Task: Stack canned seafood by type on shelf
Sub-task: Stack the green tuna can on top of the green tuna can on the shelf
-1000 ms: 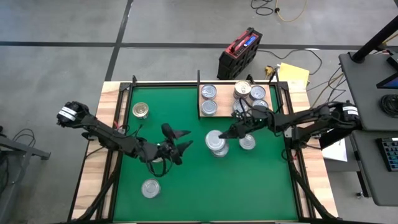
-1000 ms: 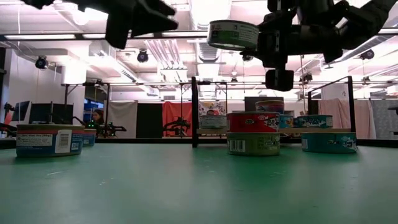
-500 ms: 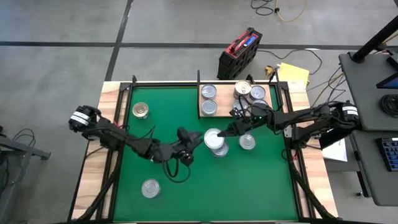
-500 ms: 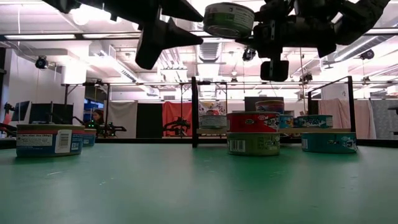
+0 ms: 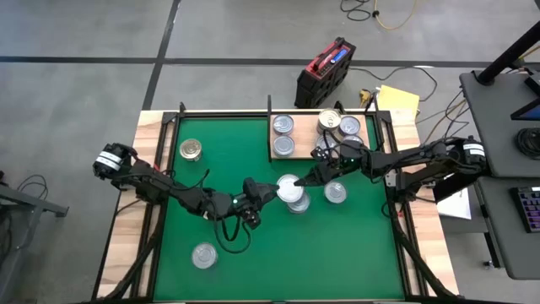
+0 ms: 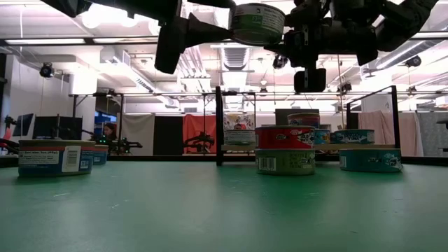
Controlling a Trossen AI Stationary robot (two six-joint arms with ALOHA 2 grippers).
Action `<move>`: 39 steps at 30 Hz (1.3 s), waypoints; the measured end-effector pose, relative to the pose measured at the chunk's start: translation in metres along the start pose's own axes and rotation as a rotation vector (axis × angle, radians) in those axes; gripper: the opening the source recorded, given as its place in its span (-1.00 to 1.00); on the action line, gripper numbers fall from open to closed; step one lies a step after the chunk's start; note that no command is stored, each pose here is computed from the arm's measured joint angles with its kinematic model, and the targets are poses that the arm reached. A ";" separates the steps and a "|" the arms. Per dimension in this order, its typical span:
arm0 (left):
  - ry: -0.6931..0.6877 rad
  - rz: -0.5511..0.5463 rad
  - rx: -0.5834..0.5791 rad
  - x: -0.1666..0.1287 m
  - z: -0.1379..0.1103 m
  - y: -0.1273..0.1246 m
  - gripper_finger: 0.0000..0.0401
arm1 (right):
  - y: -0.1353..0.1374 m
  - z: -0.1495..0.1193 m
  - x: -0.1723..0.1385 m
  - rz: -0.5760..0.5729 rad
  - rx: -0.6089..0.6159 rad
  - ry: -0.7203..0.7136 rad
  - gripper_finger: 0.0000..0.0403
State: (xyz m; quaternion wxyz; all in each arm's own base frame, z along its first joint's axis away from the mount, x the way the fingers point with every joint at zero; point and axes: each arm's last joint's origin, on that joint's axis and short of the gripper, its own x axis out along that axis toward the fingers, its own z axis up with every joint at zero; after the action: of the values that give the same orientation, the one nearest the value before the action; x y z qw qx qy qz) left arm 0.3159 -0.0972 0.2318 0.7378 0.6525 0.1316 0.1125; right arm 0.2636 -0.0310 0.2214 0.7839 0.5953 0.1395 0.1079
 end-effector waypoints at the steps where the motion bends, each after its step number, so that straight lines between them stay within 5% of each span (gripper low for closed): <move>1: -0.014 -0.006 0.028 0.000 0.000 -0.001 0.11 | -0.001 0.000 0.001 -0.002 0.008 0.004 -0.35; 10: -0.046 -0.019 0.126 0.003 -0.002 -0.002 0.07 | -0.005 0.001 0.004 -0.012 0.054 -0.005 -0.35; 24: -0.036 -0.043 0.180 0.019 0.006 -0.014 -0.36 | -0.007 0.000 0.003 -0.022 0.057 0.009 -0.35; 33: -0.045 -0.004 -0.034 0.015 0.003 -0.007 -0.37 | -0.001 0.001 0.001 0.001 -0.033 -0.011 0.33; 39: -0.026 -0.010 -0.106 0.012 -0.001 -0.014 -0.37 | 0.005 0.000 -0.003 0.023 -0.084 -0.004 0.57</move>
State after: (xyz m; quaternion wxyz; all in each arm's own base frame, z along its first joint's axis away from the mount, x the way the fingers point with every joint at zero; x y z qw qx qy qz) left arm 0.3269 -0.0941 0.2176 0.7735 0.6133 0.1189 0.1073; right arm 0.2612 -0.0307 0.2268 0.8072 0.5636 0.1265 0.1215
